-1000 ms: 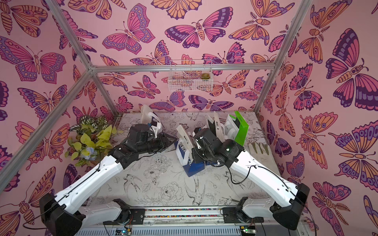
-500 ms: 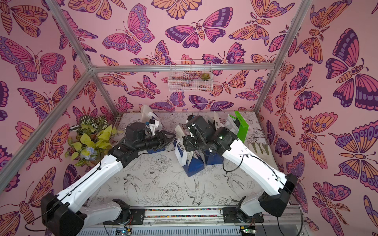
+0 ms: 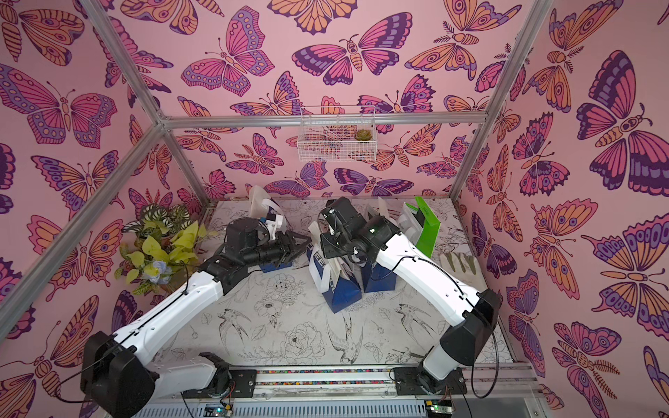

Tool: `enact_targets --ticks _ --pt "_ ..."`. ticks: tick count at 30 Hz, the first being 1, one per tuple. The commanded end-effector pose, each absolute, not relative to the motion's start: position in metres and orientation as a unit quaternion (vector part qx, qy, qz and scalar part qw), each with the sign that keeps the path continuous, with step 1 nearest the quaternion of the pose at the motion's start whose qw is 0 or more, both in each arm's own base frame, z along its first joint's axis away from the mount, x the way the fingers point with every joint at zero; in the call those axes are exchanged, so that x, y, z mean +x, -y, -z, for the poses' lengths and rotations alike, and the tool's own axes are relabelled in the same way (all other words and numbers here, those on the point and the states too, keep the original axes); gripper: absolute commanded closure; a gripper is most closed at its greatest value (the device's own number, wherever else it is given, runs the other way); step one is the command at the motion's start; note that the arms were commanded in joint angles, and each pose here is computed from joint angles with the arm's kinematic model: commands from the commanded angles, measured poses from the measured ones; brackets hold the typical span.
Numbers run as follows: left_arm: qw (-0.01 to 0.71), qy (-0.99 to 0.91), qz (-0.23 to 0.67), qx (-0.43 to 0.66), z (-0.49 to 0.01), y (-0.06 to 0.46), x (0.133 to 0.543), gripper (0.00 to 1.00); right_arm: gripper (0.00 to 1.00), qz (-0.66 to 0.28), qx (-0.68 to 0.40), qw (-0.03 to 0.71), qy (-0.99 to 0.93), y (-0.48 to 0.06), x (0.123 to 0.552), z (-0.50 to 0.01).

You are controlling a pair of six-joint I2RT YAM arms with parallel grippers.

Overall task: Open the takeout bag
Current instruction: Move the takeout bag to the center of the board.

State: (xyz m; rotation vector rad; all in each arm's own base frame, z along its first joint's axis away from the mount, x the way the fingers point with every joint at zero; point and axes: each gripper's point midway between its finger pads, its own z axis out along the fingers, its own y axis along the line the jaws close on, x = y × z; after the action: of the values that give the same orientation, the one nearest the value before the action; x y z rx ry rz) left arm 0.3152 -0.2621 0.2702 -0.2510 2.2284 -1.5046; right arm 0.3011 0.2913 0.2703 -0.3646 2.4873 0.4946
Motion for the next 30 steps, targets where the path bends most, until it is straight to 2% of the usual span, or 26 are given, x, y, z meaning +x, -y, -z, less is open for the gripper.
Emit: enact_targets --ticks 1,2,11,17,30 --pt "0.221 -0.786 0.572 -0.076 -0.267 0.271 0.324 0.49 0.97 -0.215 -0.125 0.28 -0.927 -0.286 0.298 -0.272" --pt "0.224 -0.779 0.58 -0.077 -0.268 0.273 0.327 0.49 1.0 -0.222 -0.124 0.275 -0.927 -0.285 0.298 -0.269" --pt "0.25 -0.767 0.588 -0.06 -0.267 0.275 0.333 0.5 1.0 -0.314 -0.123 0.253 -0.907 -0.291 0.291 -0.281" --pt "0.246 -0.757 0.604 -0.045 -0.27 0.285 0.334 0.5 1.0 -0.333 -0.137 0.23 -0.904 -0.299 0.286 -0.276" --pt "0.257 -0.735 0.626 -0.04 -0.283 0.289 0.337 0.67 1.0 -0.332 -0.131 0.222 -0.907 -0.296 0.285 -0.272"
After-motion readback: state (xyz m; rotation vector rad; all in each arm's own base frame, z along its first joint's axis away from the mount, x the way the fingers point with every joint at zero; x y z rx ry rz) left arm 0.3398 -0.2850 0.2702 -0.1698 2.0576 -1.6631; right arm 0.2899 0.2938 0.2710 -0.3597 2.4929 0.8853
